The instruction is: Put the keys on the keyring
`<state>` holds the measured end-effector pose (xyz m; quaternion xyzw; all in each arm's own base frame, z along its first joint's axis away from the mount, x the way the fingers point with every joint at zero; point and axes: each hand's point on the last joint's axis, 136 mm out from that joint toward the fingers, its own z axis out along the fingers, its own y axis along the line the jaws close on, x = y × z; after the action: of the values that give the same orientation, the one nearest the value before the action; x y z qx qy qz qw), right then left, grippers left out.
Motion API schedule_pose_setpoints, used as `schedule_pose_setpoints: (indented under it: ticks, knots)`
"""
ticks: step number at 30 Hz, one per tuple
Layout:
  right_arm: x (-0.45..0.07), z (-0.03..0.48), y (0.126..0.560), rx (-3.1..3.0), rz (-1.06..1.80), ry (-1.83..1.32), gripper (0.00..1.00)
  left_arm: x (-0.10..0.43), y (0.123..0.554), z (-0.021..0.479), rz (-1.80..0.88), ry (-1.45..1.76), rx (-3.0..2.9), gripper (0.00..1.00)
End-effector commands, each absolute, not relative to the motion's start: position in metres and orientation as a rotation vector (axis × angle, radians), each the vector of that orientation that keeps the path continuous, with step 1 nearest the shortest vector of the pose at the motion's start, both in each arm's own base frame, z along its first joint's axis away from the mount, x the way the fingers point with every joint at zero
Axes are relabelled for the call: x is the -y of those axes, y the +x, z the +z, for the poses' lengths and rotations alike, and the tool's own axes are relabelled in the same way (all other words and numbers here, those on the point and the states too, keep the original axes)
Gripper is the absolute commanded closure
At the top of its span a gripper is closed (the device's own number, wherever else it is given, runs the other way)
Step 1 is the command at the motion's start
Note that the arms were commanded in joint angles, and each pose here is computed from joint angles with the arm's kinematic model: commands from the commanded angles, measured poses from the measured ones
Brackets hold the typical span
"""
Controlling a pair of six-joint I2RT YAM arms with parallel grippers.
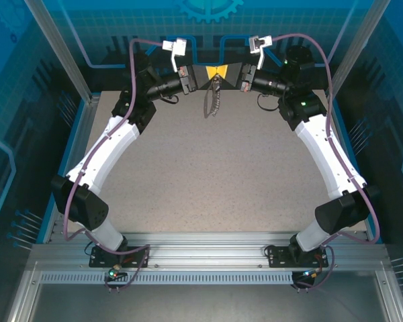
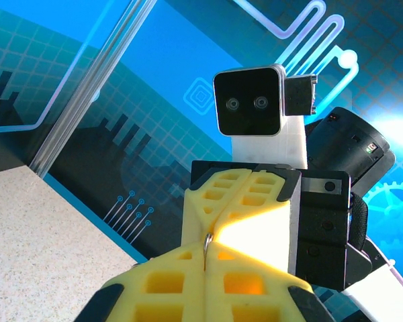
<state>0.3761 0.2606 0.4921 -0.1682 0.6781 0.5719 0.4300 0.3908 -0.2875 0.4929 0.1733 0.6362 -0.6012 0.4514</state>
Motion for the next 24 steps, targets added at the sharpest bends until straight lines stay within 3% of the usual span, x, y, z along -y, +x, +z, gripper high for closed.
schedule_pose_setpoints:
  ticks: [1,7,11,19,24]
  knots:
    - [-0.261,0.503,0.366,-1.653,1.418,-0.474,1.0,0.283,0.375,0.514,-1.477,0.461,-1.5,1.0]
    - [-0.248,0.504,0.368,-1.68,1.326,-0.558,1.0,0.269,0.375,0.517,-1.433,0.462,-1.509,0.67]
    - [-0.247,0.497,0.363,-1.717,1.253,-0.67,1.0,0.258,0.375,0.518,-1.404,0.467,-1.528,0.58]
    - [-0.248,0.481,0.36,-1.767,1.238,-0.827,1.0,0.262,0.367,0.507,-1.378,0.582,-1.615,0.55]
    - [-0.252,0.476,0.354,-1.782,1.285,-0.892,1.0,0.265,0.363,0.497,-1.38,0.639,-1.658,0.61]
